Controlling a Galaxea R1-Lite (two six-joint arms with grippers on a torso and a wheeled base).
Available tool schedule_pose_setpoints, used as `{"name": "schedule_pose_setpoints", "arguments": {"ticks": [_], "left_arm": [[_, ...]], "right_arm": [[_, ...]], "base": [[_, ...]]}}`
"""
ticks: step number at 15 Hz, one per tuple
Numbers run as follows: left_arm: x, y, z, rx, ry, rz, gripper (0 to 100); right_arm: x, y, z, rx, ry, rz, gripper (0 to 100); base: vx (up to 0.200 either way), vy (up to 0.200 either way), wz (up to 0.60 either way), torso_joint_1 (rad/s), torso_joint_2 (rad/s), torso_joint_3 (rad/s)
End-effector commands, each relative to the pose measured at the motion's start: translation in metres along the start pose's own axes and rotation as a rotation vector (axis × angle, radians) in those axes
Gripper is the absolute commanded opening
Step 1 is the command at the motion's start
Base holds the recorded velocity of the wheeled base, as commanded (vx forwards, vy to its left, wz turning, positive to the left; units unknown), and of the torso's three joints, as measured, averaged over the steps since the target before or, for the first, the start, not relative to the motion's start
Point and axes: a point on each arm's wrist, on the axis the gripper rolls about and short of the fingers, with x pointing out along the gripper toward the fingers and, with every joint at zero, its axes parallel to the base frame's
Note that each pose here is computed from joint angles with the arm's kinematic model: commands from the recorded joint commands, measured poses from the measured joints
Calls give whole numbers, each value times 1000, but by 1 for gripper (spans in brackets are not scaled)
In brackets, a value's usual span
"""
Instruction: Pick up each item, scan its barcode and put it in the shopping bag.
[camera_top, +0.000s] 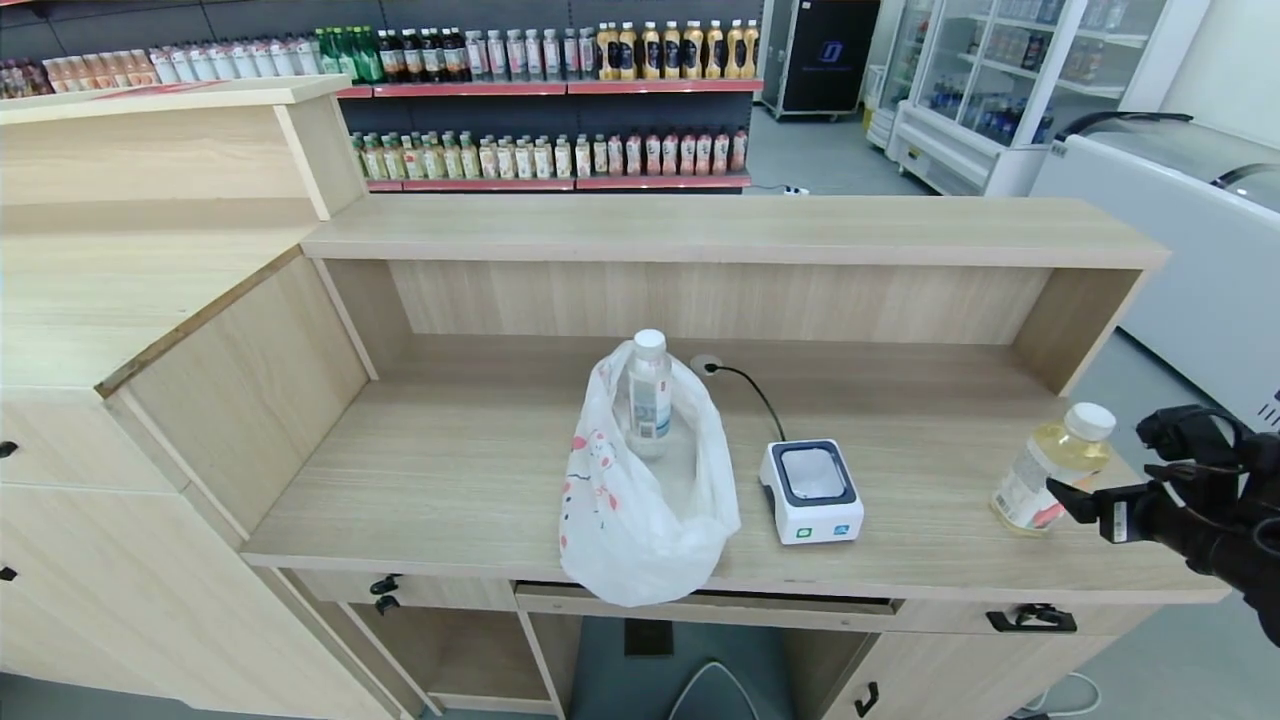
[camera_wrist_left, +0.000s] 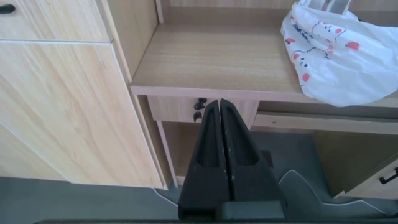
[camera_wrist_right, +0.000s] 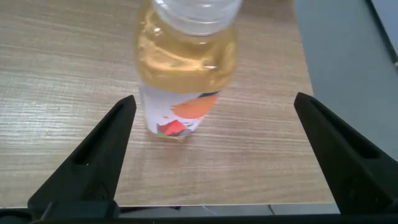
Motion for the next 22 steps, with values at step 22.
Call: {"name": "schedule_pose_setpoints", "arguments": {"ticks": [22], "left_arm": [[0, 0, 0, 0, 0, 0, 0]], "right_arm": [[81, 43, -10, -58, -108, 107, 100]], "base": [[0, 0, 0, 0, 0, 0]]}}
